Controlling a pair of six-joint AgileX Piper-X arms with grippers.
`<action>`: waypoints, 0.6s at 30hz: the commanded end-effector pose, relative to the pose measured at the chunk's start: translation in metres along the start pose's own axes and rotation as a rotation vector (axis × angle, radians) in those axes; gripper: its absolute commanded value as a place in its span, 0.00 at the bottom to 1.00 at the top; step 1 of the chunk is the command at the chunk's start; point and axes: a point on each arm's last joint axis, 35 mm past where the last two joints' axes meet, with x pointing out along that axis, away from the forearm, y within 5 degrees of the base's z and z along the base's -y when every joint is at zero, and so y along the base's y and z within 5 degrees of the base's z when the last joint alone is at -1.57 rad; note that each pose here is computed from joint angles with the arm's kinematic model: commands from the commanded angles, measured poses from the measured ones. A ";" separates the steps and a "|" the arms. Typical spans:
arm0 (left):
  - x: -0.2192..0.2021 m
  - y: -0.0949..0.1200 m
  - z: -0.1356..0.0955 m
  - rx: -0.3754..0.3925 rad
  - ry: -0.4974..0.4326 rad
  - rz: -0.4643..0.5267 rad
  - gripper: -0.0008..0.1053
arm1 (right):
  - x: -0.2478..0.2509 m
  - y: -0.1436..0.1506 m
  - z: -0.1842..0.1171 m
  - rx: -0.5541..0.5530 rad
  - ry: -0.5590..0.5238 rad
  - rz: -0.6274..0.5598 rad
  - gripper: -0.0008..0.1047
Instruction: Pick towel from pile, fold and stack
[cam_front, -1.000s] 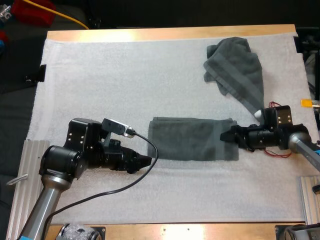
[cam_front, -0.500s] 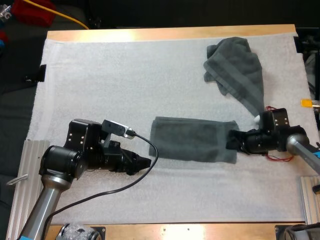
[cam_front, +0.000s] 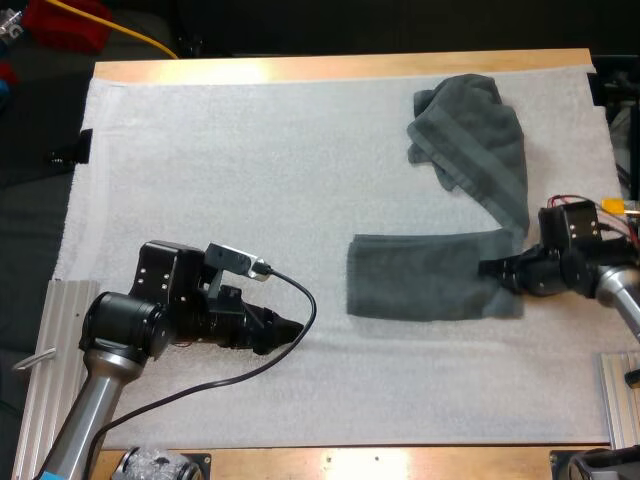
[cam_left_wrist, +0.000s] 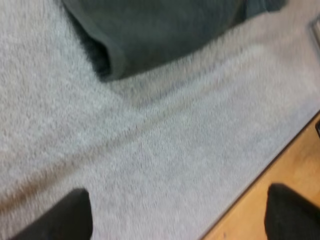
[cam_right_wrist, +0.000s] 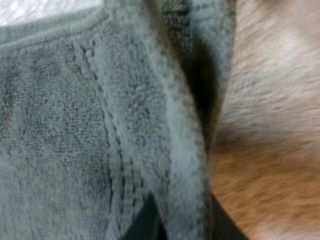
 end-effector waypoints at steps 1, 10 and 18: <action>-0.001 -0.001 -0.001 0.004 0.000 -0.013 0.66 | -0.007 0.001 0.002 -0.012 0.011 -0.011 0.08; -0.001 -0.002 0.002 0.020 -0.019 -0.017 0.66 | -0.013 0.043 0.010 -0.062 0.011 0.068 0.08; -0.001 -0.002 0.003 0.025 -0.025 -0.019 0.66 | -0.007 0.081 0.016 -0.053 -0.061 0.140 0.08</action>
